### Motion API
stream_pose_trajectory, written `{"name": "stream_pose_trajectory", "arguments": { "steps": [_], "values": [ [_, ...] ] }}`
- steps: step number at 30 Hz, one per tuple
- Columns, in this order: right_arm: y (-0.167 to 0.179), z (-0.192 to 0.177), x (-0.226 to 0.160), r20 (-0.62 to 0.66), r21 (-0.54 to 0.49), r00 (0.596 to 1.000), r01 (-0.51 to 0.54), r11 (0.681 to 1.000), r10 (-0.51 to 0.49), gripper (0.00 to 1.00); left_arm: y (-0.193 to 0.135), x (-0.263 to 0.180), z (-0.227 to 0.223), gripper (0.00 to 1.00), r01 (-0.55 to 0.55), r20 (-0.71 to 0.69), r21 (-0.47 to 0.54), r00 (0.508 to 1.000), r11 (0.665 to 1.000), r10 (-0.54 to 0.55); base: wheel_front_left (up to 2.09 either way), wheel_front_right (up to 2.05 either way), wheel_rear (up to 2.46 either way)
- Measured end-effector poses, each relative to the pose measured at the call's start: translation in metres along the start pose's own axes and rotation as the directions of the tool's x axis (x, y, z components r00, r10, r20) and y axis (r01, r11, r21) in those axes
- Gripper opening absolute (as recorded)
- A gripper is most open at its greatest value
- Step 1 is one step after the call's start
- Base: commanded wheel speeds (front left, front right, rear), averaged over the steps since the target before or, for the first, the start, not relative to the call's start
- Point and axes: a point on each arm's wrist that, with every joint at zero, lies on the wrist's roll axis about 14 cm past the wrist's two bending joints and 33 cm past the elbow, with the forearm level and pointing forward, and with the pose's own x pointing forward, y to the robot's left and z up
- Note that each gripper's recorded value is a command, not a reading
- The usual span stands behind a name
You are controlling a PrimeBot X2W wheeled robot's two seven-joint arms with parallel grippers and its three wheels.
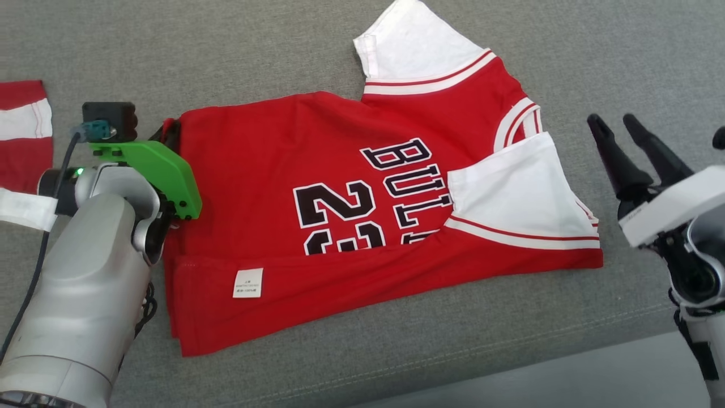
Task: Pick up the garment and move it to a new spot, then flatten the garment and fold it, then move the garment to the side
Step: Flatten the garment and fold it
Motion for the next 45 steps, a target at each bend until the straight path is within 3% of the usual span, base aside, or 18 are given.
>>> {"name": "stream_pose_trajectory", "arguments": {
  "steps": [6,15,24,45],
  "values": [
    [0.025,0.027,0.043,-0.048,-0.156,0.997,-0.071,0.985,0.065,1.00,-0.010,-0.010,0.028,0.00,0.048,0.105,0.038,0.993,0.998,-0.051,0.00,0.00,0.00],
    [0.051,0.038,0.120,-0.175,-0.242,0.982,-0.108,0.964,0.067,1.00,-0.012,-0.031,0.052,0.00,0.063,0.239,0.034,0.969,0.997,-0.070,0.00,0.00,0.00],
    [0.067,0.004,0.183,-0.313,-0.287,0.949,-0.121,0.950,0.027,1.00,-0.007,-0.047,0.044,0.00,0.048,0.271,0.001,0.961,0.999,-0.047,0.00,0.00,0.00],
    [0.066,-0.080,0.241,-0.467,-0.274,0.883,-0.103,0.956,-0.039,1.00,0.006,-0.050,0.020,0.00,0.011,0.235,-0.041,0.972,0.999,-0.001,0.00,0.00,0.00]
  ]
}}
